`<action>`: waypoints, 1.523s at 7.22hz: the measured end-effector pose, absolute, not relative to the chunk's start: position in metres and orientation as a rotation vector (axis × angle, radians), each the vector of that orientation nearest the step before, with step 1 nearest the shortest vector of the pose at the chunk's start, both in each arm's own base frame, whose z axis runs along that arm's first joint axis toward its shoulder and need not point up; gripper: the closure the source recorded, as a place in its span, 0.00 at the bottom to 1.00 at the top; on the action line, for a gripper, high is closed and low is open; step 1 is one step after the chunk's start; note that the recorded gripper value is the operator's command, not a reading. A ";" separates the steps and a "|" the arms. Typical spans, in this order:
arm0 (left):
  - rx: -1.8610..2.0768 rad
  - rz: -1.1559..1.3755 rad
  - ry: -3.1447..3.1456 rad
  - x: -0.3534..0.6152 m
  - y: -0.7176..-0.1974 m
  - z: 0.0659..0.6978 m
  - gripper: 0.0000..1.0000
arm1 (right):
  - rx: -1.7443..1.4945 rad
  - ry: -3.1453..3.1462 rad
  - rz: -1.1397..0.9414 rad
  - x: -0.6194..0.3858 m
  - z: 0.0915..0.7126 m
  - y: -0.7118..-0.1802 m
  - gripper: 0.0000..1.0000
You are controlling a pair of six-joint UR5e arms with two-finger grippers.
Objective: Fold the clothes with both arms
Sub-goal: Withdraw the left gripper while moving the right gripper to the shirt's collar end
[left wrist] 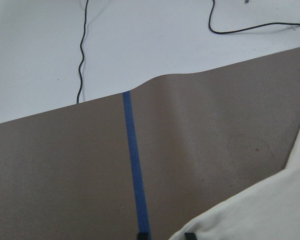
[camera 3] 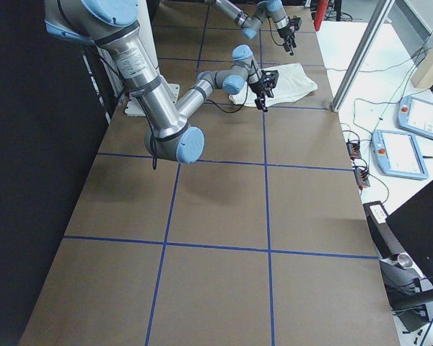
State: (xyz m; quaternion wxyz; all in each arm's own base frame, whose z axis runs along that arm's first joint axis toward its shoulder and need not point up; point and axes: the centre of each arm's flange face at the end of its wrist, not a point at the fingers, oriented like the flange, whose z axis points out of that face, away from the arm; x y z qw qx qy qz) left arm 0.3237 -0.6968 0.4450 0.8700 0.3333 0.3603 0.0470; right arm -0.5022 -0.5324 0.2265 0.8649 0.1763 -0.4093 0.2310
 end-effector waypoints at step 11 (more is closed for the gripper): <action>0.699 0.133 0.788 0.304 -0.676 0.458 0.00 | 0.313 -0.870 0.484 -0.629 0.226 -0.516 0.48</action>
